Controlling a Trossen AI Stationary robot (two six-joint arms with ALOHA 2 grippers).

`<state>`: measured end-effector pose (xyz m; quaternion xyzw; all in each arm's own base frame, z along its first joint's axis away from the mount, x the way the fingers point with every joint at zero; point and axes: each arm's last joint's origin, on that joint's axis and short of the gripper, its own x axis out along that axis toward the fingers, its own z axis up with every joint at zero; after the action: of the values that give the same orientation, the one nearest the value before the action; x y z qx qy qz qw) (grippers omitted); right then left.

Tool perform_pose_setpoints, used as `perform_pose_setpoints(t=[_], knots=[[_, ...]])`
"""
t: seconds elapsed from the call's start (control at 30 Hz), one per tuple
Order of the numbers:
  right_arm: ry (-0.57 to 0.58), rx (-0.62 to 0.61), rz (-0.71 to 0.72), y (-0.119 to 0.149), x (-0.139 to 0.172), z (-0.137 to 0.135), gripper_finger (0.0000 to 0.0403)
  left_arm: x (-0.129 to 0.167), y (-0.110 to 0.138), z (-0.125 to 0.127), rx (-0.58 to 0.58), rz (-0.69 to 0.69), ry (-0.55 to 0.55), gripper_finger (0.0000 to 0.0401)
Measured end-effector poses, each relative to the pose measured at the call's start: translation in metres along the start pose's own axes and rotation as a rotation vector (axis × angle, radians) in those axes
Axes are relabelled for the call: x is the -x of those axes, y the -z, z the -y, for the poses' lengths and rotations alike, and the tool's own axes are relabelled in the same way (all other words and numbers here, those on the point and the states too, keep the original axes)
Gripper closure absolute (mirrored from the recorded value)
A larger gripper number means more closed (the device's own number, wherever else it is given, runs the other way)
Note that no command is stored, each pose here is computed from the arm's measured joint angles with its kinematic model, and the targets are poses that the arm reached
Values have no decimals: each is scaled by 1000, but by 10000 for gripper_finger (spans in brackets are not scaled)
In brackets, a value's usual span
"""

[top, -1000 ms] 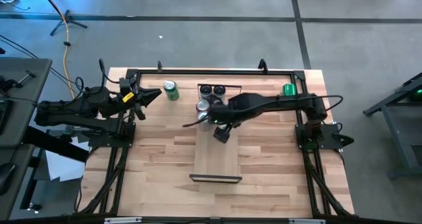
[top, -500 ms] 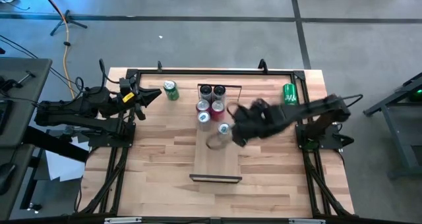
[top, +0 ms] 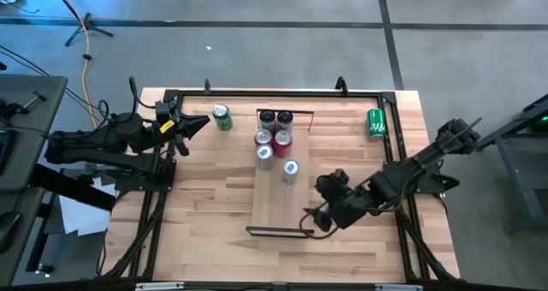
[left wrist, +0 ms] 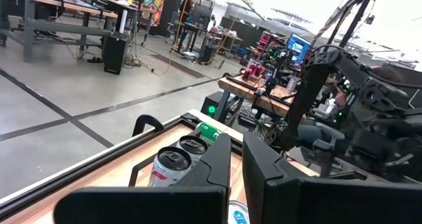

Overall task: Place canned beverage on shelf
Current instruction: Put the blue soda can, aligned with the other blue soda can on the shelf

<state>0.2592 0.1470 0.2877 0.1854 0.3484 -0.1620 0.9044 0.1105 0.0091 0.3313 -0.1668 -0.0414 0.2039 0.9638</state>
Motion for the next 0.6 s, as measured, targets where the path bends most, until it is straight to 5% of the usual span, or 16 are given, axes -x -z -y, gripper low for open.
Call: perform_pose_setpoints(t=[0.17, 0.43, 0.6], knots=[[-24, 136, 51, -6, -11, -5, 11, 0, 0, 0, 1, 0, 0, 398], [0, 140, 8, -6, -29, -3, 14, 0, 0, 0, 0, 1, -2, 398], [54, 107, -60, -2, -41, 4, 85, 0, 0, 0, 0, 1, -5, 398]])
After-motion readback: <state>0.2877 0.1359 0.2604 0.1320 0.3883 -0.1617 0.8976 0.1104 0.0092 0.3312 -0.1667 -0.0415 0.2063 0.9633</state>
